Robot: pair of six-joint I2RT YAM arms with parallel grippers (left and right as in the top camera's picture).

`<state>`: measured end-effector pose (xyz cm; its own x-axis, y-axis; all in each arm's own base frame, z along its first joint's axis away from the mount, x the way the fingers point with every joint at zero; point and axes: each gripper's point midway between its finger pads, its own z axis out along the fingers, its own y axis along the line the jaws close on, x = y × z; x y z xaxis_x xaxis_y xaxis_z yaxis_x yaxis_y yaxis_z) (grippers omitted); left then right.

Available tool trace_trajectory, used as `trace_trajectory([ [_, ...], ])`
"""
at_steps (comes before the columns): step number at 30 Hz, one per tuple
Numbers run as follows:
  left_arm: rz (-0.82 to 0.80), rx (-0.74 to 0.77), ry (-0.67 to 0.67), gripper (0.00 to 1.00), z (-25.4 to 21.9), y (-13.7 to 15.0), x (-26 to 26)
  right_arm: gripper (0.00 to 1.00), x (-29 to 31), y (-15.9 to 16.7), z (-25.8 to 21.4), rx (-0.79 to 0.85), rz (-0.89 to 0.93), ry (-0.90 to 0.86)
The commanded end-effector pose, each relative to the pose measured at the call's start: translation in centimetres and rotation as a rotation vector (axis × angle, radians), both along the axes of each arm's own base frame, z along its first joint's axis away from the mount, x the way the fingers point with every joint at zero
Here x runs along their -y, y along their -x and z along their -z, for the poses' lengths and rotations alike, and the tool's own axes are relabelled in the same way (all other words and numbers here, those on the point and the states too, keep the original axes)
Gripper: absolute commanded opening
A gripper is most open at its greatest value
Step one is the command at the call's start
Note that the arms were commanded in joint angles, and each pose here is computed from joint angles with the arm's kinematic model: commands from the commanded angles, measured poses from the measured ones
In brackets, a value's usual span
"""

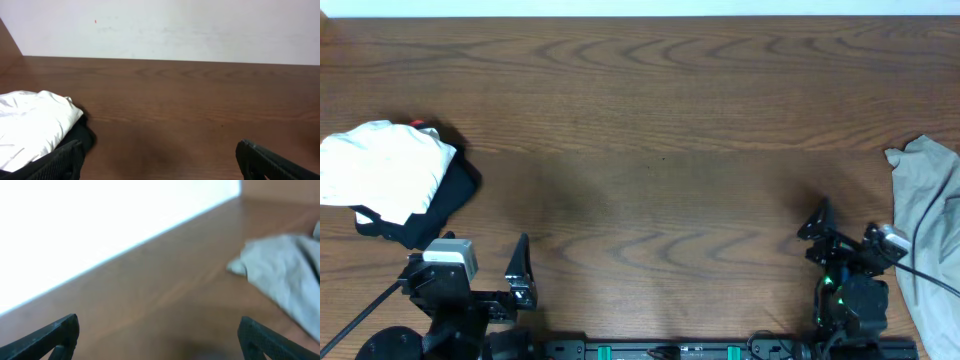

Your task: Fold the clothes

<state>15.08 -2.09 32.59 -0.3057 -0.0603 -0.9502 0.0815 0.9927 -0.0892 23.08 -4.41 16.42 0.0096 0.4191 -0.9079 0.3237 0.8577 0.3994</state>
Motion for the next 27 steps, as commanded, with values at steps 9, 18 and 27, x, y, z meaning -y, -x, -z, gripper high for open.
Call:
trace_trajectory([
  [9, -0.002, -0.003, -0.008, 0.98, 0.1, 0.0, -0.1, 0.99, 1.0, -0.4, -0.5, 0.107, 0.060, 0.013],
  [18, -0.002, -0.002, -0.008, 0.98, 0.1, 0.0, -0.1, 0.99, -0.4, -0.9, -0.1, 0.050, -0.039, 0.144],
  [27, -0.002, -0.003, -0.008, 0.98, 0.1, 0.0, -0.1, 0.99, -0.5, -0.9, -0.1, 0.050, -0.040, 0.144],
])
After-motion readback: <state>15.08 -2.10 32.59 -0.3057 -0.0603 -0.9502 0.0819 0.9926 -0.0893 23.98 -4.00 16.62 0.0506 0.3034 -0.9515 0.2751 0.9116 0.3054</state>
